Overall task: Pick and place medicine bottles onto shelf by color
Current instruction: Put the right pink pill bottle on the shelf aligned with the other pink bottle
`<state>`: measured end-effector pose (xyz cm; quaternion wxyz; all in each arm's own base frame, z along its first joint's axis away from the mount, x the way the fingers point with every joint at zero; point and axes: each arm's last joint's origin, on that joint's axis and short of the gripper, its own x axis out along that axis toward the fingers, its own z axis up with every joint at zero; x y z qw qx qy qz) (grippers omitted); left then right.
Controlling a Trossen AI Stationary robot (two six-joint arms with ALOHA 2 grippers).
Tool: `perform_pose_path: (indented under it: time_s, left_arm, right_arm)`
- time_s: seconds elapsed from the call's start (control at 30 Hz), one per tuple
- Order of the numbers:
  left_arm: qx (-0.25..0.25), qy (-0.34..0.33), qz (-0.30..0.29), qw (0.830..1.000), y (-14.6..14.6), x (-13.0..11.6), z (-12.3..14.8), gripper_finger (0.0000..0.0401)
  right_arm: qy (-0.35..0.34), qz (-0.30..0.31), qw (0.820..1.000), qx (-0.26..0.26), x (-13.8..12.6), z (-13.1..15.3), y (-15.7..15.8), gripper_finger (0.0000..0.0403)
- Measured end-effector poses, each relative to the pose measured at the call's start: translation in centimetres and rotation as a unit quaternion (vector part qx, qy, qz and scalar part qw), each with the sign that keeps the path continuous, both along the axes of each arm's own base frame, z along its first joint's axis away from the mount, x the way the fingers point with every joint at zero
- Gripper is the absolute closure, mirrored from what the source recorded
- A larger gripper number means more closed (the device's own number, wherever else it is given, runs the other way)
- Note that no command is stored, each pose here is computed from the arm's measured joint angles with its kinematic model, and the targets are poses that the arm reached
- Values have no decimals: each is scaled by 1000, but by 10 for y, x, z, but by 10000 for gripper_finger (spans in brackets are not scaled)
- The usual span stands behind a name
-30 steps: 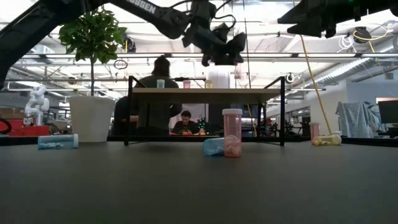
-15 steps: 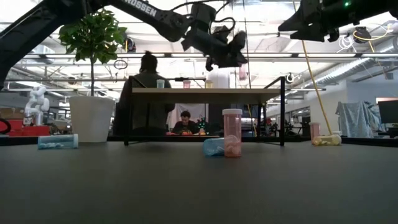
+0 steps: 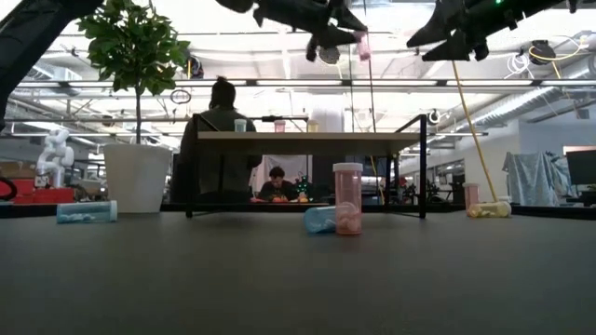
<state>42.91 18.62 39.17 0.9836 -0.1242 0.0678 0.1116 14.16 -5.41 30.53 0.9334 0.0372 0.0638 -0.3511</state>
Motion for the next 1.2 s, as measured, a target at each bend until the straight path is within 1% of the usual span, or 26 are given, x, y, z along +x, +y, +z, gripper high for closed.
perform_pose_path:
  time_s: [0.07, 0.2, 0.27, 0.33, 0.47, 0.53, 0.63, 0.67, 0.7, 0.77, 0.87, 0.9, 1.0, 1.1, 1.2]
  left_arm:
    - [-9, 39, 12, 999, -3, -8, 0, 274]
    - [-37, 87, 45, 995, -4, -16, -6, 274]
    - [-32, 88, 64, 994, -6, -17, -5, 274]
    - [-44, 115, 76, 990, -9, -23, -7, 274]
    - [-48, 134, 83, 986, -15, -22, -12, 274]
    - [-42, 120, 80, 989, -19, -22, -7, 274]
    - [-31, 78, 71, 994, -25, -18, 4, 274]
    - [-30, 64, 60, 996, -27, -17, 6, 274]
    - [-29, 51, 46, 997, -30, -14, 8, 274]
    - [-28, 21, 20, 999, -36, -10, 12, 274]
    - [-21, -17, -11, 1000, -45, -6, 21, 274]
    - [-20, -25, -20, 999, -47, -5, 22, 274]
    - [-23, -45, -46, 998, -52, -3, 25, 274]
    - [-30, -59, -55, 996, -58, -1, 28, 274]
    - [-38, -63, -63, 995, -65, 1, 29, 274]
  right_arm:
    - [-3, 8, 1000, 2, -1, 2, -2, 74]
    - [9, 23, 1000, 16, 0, -2, -5, 74]
    - [19, 29, 999, 27, 1, -5, -6, 74]
    - [39, 37, 998, 39, 4, -10, -6, 74]
    - [58, 40, 996, 48, 4, -14, -6, 74]
    - [55, 39, 997, 50, 2, -14, -6, 74]
    - [41, 38, 997, 51, -1, -11, -4, 74]
    - [34, 39, 997, 54, -2, -10, -4, 74]
    - [27, 51, 997, 60, -3, -9, -3, 74]
    - [11, 94, 993, 77, -2, -8, 0, 74]
    - [-19, 163, 981, 102, 2, -4, 3, 74]
    - [-26, 176, 979, 100, 3, -3, 3, 74]
    - [-50, 183, 979, 78, 6, 3, 2, 74]
    - [-81, 174, 981, 30, 8, 12, 1, 74]
    - [-114, 184, 976, 3, 10, 20, 0, 74]
